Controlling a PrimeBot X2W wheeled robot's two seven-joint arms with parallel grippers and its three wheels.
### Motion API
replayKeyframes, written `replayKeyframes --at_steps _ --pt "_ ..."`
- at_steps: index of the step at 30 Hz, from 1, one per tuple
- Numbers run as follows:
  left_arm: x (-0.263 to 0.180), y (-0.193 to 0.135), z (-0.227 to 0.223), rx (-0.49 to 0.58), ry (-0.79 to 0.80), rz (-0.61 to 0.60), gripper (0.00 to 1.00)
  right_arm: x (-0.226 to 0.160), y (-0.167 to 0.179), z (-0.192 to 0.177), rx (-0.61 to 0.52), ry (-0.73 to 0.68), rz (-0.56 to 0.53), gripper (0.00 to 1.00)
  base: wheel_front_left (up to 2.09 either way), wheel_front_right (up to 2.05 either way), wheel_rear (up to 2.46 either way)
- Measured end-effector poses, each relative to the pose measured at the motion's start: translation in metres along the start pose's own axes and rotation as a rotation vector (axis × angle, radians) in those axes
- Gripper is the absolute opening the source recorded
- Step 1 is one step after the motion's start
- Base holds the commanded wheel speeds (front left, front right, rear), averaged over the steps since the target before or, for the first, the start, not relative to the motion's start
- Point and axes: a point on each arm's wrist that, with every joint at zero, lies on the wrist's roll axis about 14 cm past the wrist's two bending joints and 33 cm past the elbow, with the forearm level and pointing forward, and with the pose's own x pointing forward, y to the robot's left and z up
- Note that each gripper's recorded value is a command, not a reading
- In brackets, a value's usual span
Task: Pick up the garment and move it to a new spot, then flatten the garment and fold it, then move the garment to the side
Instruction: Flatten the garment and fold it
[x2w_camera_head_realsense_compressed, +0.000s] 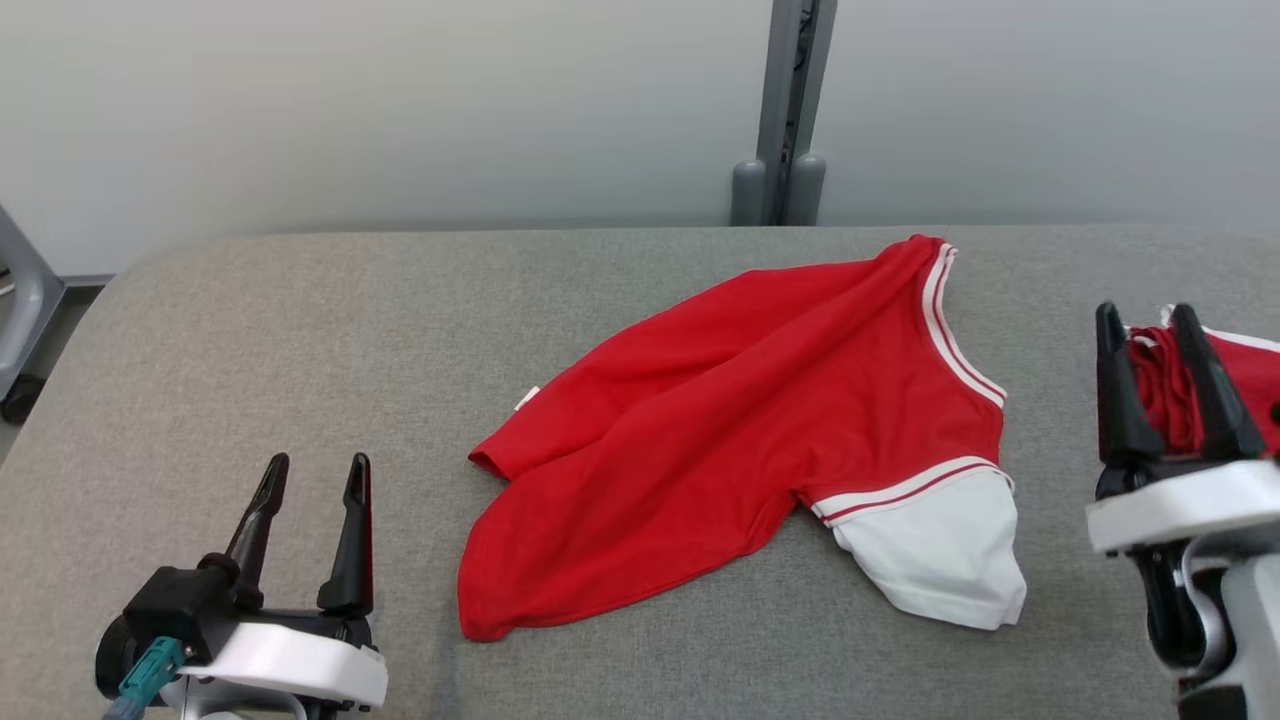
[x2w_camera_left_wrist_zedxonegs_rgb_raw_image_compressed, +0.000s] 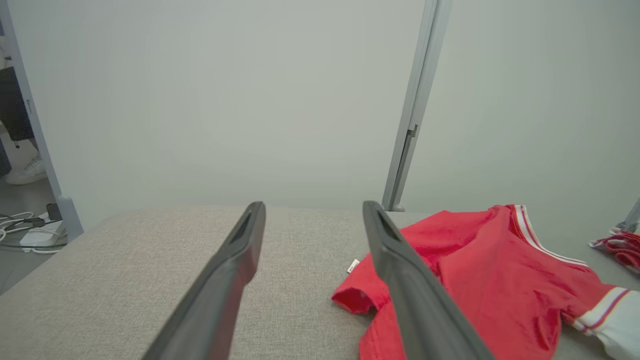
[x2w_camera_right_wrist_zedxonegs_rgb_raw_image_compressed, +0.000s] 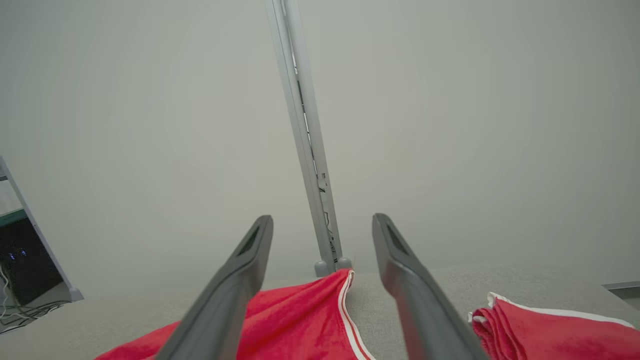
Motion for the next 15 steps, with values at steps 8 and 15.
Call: replayKeyframes --at_steps 8,15 --pt "-0.002 -0.011 0.008 0.002 -0.029 -0.023 1.00 -0.049 0.008 0.001 -0.004 -0.017 -0.016 1.00 0.00 0.00 0.00" --pt "-0.009 -0.012 0.003 -0.012 -0.020 -0.005 1.00 -0.073 0.007 -0.026 -0.010 0.069 -0.034 1.00 0.00 0.00 0.00"
